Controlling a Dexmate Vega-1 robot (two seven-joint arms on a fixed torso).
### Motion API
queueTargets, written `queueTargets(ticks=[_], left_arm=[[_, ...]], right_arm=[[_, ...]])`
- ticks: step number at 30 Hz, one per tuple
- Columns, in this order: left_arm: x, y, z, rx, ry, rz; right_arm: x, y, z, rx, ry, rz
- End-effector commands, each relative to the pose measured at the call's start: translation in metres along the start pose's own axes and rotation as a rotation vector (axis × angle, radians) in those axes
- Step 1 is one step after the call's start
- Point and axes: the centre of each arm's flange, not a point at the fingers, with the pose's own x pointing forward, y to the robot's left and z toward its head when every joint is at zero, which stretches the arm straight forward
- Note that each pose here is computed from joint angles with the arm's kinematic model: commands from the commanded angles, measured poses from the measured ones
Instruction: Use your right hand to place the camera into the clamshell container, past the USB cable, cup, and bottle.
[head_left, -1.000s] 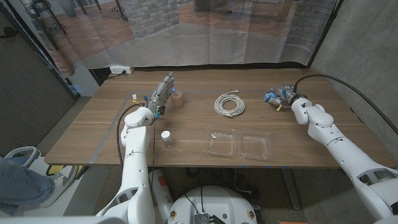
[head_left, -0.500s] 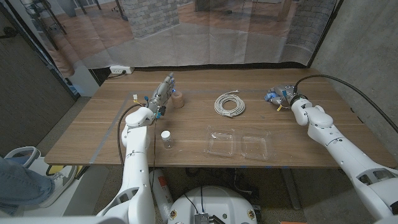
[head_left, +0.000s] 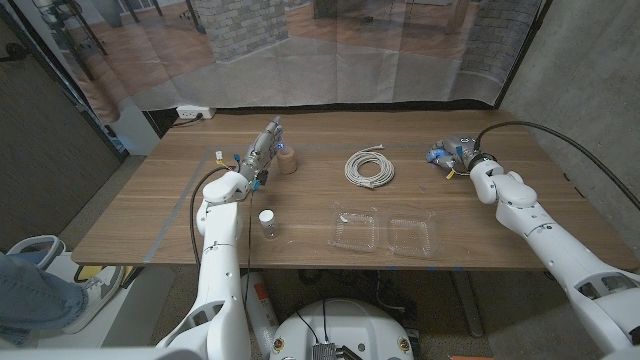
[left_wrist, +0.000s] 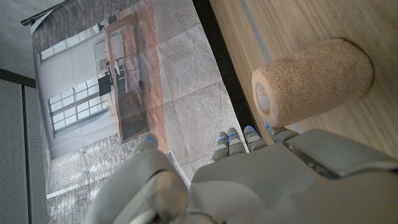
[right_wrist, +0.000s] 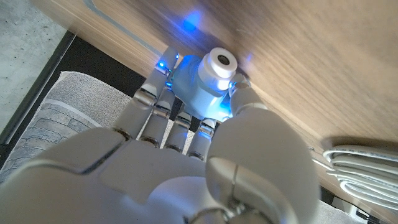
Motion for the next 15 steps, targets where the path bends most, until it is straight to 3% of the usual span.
queueTargets(ticks=[1, 15], left_arm=[[0.001, -0.001, 0.004, 0.005, -0.009, -0.002], [0.002, -0.002, 0.008, 0.015, -0.019, -0.012]], right_arm=[[-0.007, -0.01, -0.002, 0.011, -0.006, -0.045], [-0.027, -0.035, -0.001, 0.016, -0.036, -0.115]])
